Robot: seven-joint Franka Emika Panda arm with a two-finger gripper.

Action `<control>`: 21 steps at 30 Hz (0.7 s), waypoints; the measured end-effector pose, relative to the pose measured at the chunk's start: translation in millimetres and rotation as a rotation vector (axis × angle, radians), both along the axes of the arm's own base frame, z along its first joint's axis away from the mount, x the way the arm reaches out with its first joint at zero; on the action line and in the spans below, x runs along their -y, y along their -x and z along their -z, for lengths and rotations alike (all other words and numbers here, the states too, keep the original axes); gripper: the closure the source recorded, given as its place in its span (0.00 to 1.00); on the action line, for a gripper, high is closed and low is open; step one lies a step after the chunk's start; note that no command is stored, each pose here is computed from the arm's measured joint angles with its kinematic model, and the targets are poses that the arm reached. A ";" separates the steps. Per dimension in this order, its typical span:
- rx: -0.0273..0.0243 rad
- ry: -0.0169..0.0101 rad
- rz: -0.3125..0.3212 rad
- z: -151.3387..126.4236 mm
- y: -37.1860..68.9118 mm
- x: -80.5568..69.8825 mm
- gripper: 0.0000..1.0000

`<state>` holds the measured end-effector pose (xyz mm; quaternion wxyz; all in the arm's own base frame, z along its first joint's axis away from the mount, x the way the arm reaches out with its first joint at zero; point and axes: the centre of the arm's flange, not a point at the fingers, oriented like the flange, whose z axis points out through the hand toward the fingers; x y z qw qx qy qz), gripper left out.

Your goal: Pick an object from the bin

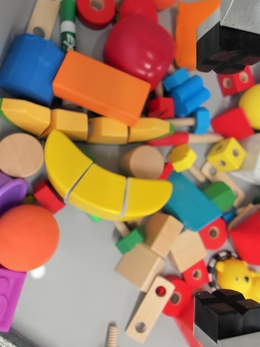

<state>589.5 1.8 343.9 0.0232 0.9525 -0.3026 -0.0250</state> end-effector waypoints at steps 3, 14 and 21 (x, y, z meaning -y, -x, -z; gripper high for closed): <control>0.0001 -0.0017 -0.030 4.9 -1.6 -2.8 0.00; 0.0039 -0.0090 -0.140 20.6 -7.6 -12.8 0.00; 0.0053 -0.0138 -0.217 31.9 -11.8 -20.1 0.00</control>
